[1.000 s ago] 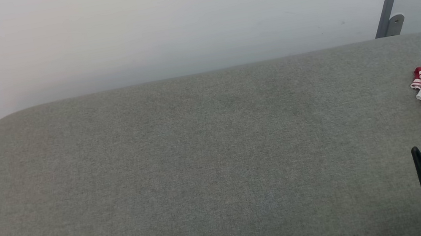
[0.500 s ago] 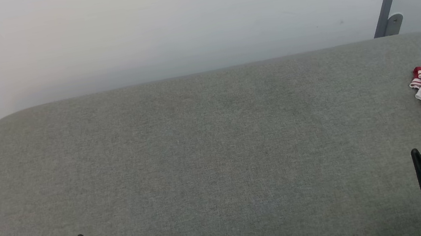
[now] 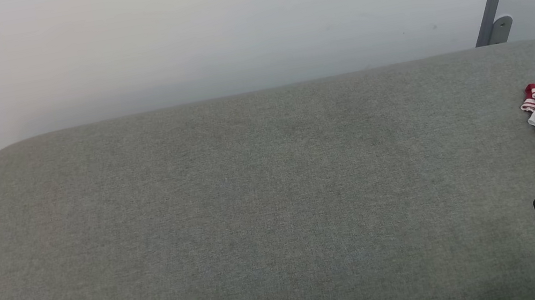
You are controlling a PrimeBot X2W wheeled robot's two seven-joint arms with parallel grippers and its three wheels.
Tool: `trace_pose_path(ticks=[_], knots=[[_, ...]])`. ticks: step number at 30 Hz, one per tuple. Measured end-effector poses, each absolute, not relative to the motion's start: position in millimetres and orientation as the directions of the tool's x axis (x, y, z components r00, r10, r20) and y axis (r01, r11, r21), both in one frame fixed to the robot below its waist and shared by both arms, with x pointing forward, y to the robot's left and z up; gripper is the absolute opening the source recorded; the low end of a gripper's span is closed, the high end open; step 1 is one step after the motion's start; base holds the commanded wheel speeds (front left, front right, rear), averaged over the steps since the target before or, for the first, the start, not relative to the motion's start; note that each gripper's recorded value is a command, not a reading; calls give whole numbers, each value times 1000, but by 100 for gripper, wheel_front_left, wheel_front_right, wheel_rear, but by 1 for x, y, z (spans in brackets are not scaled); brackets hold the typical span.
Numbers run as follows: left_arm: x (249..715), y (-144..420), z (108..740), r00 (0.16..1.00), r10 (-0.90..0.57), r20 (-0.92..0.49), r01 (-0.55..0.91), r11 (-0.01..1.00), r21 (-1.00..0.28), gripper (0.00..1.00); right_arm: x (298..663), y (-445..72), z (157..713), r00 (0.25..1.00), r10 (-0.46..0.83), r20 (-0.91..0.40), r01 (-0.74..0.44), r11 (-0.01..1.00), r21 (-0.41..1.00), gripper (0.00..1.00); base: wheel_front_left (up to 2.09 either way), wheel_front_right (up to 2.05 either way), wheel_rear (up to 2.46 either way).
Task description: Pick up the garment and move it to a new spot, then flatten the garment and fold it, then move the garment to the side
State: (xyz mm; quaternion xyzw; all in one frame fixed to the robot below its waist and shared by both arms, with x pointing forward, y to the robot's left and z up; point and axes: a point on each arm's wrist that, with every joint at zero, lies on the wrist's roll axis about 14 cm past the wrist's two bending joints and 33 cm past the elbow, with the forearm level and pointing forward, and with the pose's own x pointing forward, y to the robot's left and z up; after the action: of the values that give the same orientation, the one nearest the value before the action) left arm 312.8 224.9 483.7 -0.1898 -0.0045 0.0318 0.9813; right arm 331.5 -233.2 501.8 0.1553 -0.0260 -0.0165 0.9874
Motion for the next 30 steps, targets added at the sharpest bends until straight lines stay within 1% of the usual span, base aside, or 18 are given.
trace_pose_path(ticks=[11,14,15,18,30], knots=[[323,226,484,996,85,-22,-83,844,-530,0,339,-232,499,998,-65,19,48,876,480,0,0,0,0],[325,226,484,996,85,-25,-85,830,-551,0,341,-233,501,997,-69,24,48,860,507,0,0,0,0],[327,226,484,996,87,-28,-87,811,-579,0,342,-232,500,997,-71,16,52,844,533,0,0,0,0],[330,226,484,996,88,-34,-91,788,-609,0,344,-232,498,997,-75,7,57,818,573,0,0,0,0],[338,223,484,995,89,-47,-96,684,-723,0,350,-230,497,997,-82,-10,66,718,693,0,0,0,0]])
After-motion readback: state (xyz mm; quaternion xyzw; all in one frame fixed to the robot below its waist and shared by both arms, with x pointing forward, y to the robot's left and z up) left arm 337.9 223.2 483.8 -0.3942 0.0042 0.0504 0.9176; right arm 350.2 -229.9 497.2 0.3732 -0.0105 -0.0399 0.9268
